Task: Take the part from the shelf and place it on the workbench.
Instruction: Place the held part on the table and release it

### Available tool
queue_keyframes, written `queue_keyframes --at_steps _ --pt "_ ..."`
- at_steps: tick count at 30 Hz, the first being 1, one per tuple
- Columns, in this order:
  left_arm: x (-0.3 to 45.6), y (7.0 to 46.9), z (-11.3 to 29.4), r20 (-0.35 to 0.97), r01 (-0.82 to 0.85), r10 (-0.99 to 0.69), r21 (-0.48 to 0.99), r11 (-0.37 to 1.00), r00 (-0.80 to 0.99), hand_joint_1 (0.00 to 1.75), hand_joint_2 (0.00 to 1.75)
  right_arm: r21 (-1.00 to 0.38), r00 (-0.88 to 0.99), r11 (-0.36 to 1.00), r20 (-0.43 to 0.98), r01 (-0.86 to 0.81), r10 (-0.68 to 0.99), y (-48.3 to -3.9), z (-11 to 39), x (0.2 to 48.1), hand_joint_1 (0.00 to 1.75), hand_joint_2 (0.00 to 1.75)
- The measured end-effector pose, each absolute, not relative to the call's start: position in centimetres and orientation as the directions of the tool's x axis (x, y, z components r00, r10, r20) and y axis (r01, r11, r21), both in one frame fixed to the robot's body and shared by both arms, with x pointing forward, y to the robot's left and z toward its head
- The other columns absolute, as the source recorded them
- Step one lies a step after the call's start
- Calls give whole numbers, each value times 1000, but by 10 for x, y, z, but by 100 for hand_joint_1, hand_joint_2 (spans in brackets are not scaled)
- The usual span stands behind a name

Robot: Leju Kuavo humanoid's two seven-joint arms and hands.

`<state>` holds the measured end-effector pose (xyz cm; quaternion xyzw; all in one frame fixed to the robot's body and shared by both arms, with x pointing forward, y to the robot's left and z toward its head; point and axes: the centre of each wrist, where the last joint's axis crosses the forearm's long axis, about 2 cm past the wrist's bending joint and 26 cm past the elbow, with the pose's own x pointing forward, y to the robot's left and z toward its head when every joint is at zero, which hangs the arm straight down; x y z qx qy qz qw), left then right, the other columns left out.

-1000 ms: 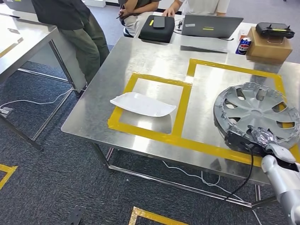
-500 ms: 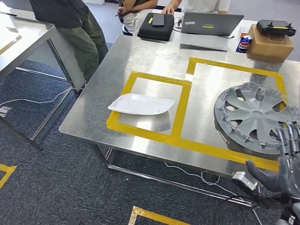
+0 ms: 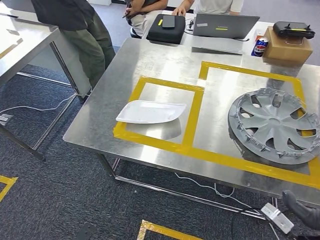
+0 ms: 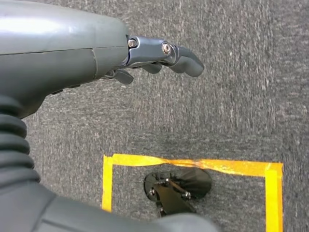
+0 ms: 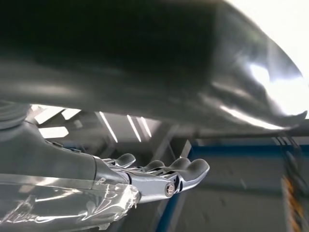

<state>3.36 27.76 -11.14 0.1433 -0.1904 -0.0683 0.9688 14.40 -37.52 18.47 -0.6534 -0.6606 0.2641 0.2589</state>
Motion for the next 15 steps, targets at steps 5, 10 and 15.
queue_keyframes --at_steps 5,10,15 --pt "34 275 -111 332 48 -142 276 960 933 0 0 -582 -31 -16 -71 813 997 -365 203 140 0 0" --pt "31 271 -112 303 33 -118 273 961 946 0 0 -295 -46 71 90 953 995 -386 229 125 0 0" --pt "29 266 -111 385 20 -130 277 961 914 0 0 -39 105 -98 278 994 955 -433 236 78 0 0"
